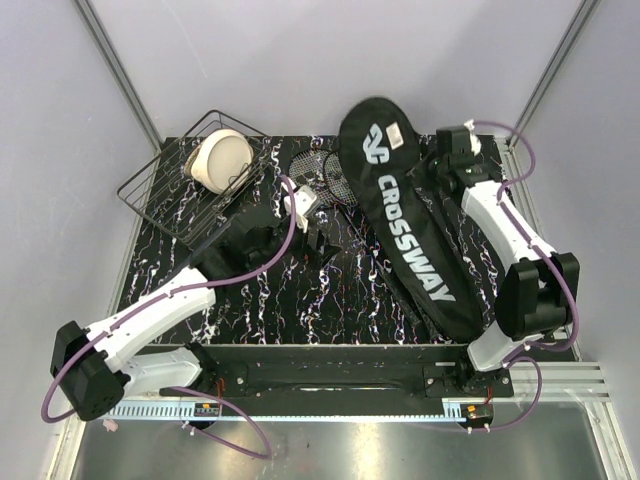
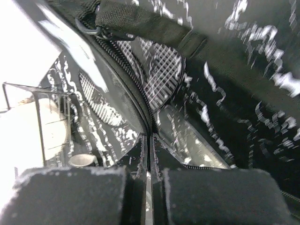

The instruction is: Pack up the badminton gear

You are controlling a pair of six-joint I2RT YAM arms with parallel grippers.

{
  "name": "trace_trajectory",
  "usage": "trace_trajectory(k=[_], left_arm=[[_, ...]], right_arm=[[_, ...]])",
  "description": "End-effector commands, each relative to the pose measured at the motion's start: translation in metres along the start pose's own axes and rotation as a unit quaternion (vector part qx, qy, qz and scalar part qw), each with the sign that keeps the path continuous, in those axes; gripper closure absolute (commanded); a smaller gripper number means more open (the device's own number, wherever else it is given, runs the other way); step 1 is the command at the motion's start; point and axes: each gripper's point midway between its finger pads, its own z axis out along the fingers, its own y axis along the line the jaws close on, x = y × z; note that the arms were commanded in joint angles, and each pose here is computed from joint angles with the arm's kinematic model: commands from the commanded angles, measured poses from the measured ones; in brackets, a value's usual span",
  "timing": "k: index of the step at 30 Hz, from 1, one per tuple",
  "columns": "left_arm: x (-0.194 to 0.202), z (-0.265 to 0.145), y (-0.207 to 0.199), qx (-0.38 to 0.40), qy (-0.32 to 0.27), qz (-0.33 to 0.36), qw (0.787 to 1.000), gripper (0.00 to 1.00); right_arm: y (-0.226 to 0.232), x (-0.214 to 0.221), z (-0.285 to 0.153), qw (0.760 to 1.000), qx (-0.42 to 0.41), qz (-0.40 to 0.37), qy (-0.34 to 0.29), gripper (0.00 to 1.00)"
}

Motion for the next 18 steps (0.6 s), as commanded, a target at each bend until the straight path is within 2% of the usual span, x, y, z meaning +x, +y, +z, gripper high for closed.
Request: trace_trajectory(k=[1, 5, 10, 11, 13, 14, 15, 18], left_arm=[[-0.009, 0.008, 0.007, -0.011, -0.024, 0.009, 1.0, 0.06], [-0.003, 0.019, 0.013, -0.024, -0.003, -0.01, 1.0, 0.06], [-0.012, 0.023, 0.022, -0.025, -0.01, -0.031, 0.999, 0.09], [-0.013, 0.022, 0.025, -0.028, -0.012, -0.032, 0.999, 0.09], [-0.014, 0.014, 0.035, -0.04, -0.021, -0.035, 0.998, 0.1], [-0.012, 0.011, 0.039, -0.045, -0.021, -0.037, 0.998, 0.1], [-0.026, 0.005, 0.041, -0.047, -0.049, -0.033, 0.997, 0.1], [-0.031, -0.008, 0.054, -0.071, -0.07, -0.024, 0.995, 0.1]], right_arm=[[0.07, -0.008, -0.025, 0.969, -0.16, 0.187, -0.014, 1.0], [0.1, -0.014, -0.042, 0.963, -0.199, 0.182, -0.016, 1.0], [0.121, -0.035, -0.058, 0.975, -0.2, 0.082, -0.04, 1.0], [0.131, -0.052, -0.07, 0.975, -0.205, 0.051, -0.064, 1.0], [0.133, -0.046, -0.072, 0.979, -0.194, 0.022, -0.056, 1.0], [0.133, -0.053, -0.076, 0.98, -0.183, 0.01, -0.076, 1.0], [0.132, -0.05, -0.075, 0.982, -0.173, 0.008, -0.073, 1.0], [0.13, -0.019, -0.067, 0.983, -0.178, 0.049, -0.02, 1.0]])
